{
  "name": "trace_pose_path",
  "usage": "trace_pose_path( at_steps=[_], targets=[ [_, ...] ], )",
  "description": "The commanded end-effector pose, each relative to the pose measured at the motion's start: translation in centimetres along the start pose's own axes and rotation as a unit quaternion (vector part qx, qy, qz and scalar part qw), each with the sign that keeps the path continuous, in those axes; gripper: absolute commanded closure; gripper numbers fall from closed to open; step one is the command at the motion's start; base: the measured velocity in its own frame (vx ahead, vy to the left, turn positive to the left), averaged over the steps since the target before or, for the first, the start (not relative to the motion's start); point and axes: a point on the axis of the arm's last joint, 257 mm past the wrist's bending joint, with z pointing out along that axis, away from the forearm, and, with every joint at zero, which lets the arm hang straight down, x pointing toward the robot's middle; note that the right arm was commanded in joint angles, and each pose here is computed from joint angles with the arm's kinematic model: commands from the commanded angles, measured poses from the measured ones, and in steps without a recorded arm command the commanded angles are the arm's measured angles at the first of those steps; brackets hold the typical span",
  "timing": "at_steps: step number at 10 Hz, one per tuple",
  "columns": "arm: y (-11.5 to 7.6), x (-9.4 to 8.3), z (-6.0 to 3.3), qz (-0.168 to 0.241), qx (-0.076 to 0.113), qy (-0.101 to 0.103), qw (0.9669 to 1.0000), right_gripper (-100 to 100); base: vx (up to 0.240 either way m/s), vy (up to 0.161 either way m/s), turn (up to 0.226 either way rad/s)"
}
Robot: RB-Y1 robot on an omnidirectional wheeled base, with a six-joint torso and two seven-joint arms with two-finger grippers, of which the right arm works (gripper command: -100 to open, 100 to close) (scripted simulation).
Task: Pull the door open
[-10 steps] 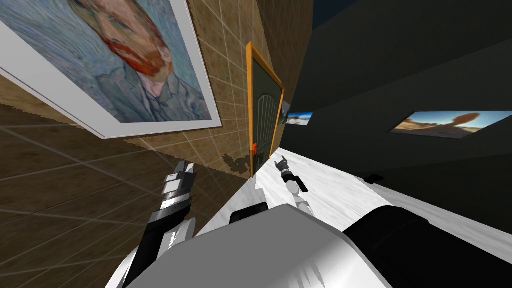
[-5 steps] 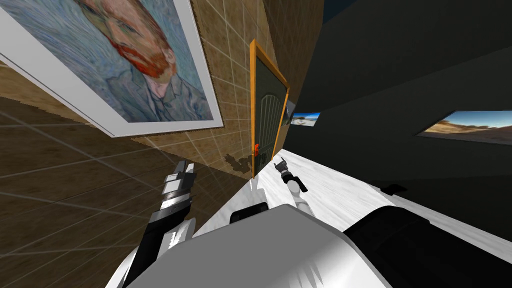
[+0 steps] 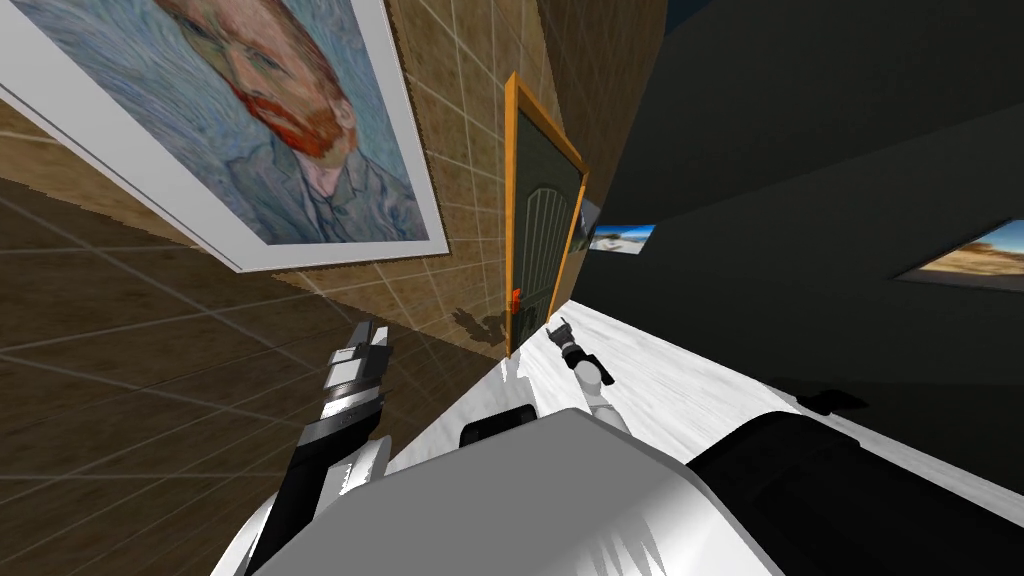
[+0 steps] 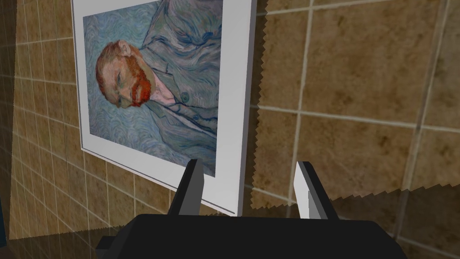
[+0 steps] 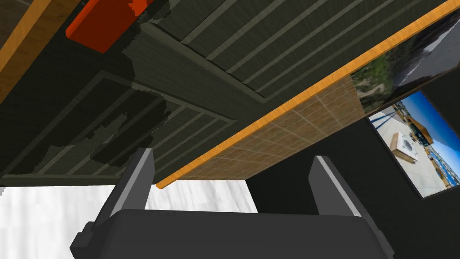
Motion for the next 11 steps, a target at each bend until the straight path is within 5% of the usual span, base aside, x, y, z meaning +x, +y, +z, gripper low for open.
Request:
trace_pose_path(
  at_steps=[1, 7, 11],
  targets=[
    [-1.0, -0.4, 0.12, 0.022, 0.014, 0.001, 0.9997, -100, 0.045, -0.078, 0.198],
    [-2.5, -1.0, 0.23, 0.080, 0.038, 0.005, 0.9961, -100, 0.029, -0.058, 0.105],
    [-3.8, -1.4, 0.27, 0.129, 0.056, 0.011, 0.9900, -100, 0.029, -0.080, 0.146]
  ],
)
